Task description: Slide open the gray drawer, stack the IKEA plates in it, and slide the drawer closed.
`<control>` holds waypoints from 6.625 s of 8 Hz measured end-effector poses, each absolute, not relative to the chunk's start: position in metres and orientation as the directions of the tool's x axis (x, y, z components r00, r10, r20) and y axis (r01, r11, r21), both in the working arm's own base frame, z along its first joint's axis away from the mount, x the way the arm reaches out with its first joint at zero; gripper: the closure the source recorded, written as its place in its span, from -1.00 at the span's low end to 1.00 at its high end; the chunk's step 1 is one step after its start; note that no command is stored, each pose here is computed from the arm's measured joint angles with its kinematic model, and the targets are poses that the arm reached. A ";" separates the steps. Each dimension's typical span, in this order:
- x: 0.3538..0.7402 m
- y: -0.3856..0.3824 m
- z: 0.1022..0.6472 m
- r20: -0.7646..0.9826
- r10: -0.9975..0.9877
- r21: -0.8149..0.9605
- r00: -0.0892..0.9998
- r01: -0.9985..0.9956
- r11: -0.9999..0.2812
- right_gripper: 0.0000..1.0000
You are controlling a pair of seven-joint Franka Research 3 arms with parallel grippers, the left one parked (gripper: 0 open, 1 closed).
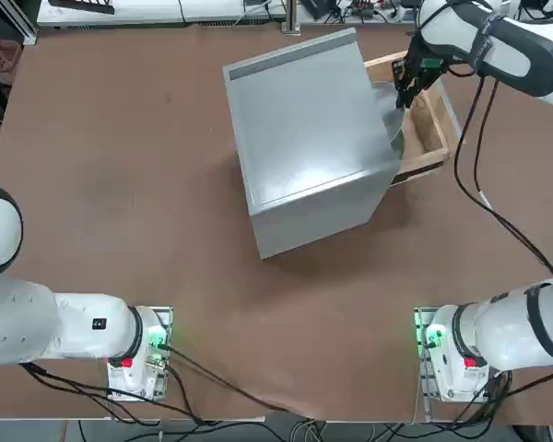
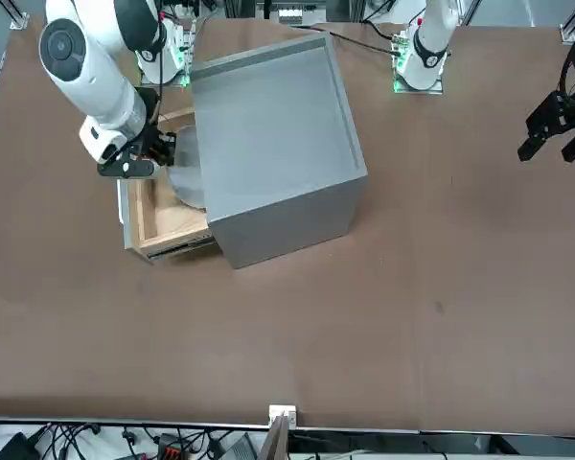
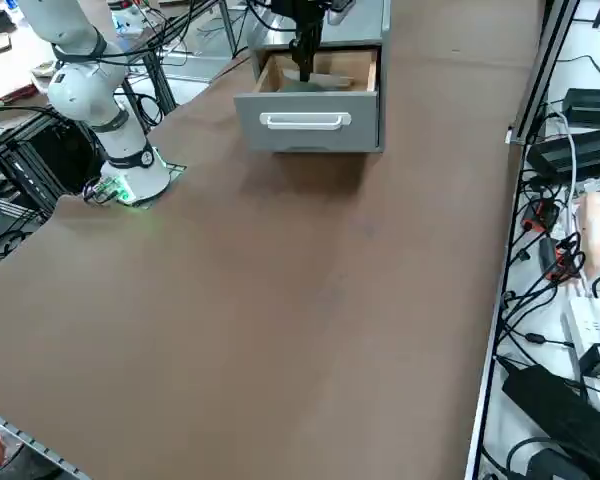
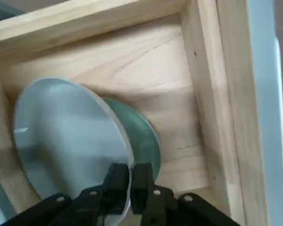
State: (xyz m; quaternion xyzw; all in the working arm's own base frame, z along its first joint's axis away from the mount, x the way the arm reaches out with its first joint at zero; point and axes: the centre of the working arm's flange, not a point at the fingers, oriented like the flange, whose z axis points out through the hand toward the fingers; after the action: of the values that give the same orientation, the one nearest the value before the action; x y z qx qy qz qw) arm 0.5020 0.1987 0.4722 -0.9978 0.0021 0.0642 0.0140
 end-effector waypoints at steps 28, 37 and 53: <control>0.552 0.176 0.404 -0.300 0.060 -0.257 0.952 -0.020 -0.966 1.00; 0.546 0.211 0.402 -0.309 -0.017 -0.254 0.951 -0.100 -0.962 1.00; 0.583 0.050 0.554 0.026 -0.031 -0.052 0.999 -0.030 -0.998 0.58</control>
State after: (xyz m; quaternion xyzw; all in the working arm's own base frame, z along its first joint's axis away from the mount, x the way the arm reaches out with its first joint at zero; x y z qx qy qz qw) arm 0.5828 0.0498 0.5542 -0.9995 0.0153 -0.0133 0.0257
